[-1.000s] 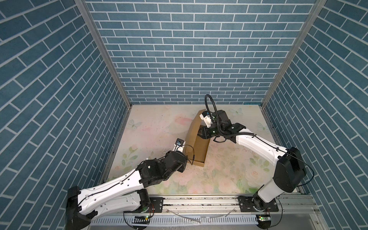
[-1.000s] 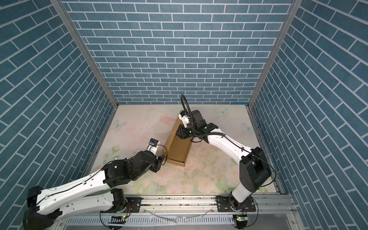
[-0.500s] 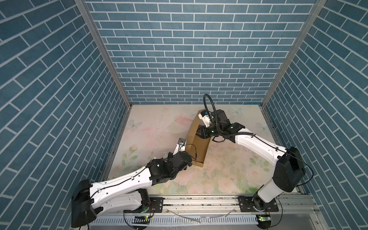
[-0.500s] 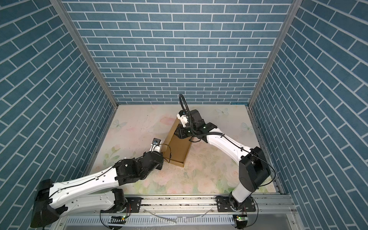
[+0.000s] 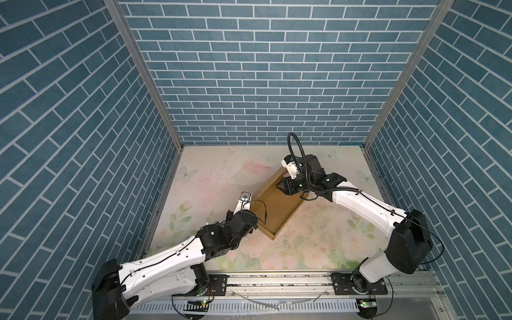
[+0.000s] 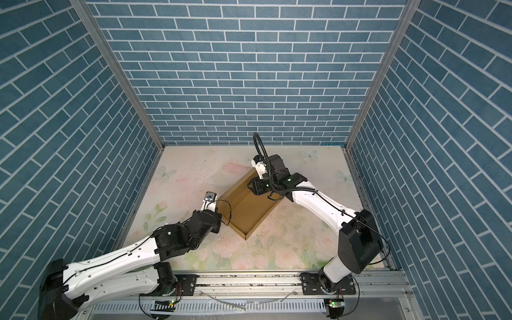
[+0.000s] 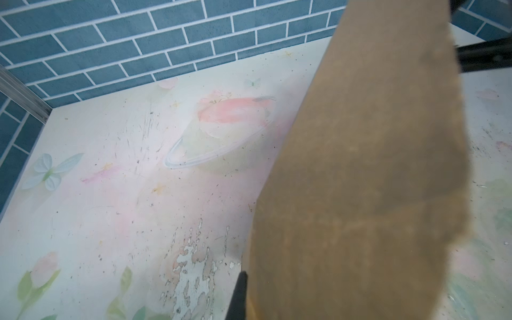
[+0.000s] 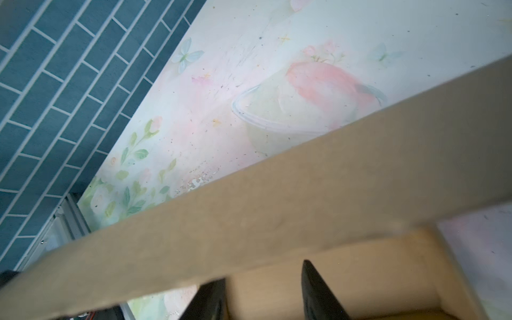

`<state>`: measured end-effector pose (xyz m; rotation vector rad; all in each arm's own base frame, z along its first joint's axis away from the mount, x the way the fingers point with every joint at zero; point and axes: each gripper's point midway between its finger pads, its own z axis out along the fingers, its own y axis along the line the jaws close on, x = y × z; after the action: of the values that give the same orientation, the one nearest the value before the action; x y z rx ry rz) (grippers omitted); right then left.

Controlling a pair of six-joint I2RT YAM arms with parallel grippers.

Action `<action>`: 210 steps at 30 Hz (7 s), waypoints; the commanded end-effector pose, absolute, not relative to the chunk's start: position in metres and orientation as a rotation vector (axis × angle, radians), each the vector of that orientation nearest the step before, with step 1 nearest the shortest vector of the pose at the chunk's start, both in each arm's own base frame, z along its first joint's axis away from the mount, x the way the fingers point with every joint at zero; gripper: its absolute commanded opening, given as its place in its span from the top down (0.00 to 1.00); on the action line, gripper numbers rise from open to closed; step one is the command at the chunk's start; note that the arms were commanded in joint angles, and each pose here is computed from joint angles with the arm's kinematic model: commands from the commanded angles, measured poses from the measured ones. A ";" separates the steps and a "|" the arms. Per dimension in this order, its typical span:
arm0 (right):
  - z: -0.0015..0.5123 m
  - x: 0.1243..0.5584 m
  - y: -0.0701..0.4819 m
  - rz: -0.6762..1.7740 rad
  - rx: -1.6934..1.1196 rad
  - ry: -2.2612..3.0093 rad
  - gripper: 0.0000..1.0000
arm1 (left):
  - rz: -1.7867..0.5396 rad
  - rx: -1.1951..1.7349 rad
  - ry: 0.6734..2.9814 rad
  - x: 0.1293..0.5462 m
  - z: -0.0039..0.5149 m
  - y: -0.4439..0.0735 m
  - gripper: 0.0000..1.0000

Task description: Fold the paper box

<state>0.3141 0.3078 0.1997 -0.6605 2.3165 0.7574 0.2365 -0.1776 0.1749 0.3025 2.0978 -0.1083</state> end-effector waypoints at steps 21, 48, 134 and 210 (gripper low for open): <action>0.118 0.376 0.193 0.149 -0.683 2.469 0.50 | -0.212 0.384 1.991 0.306 0.190 -0.192 1.00; 0.173 0.418 0.166 0.359 -0.534 2.174 0.45 | -0.333 0.394 1.998 0.340 0.183 -0.179 1.00; 0.172 0.373 0.211 0.707 -0.649 2.130 0.78 | -0.490 0.153 2.116 0.371 0.167 -0.191 1.00; 0.135 0.322 0.199 0.617 -0.578 2.198 0.58 | -0.270 0.002 2.188 0.309 0.076 -0.185 0.93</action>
<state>0.3335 0.1982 0.1341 -0.5585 2.2062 0.6003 0.3229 -0.1998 0.0959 -0.0292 2.1159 -0.3638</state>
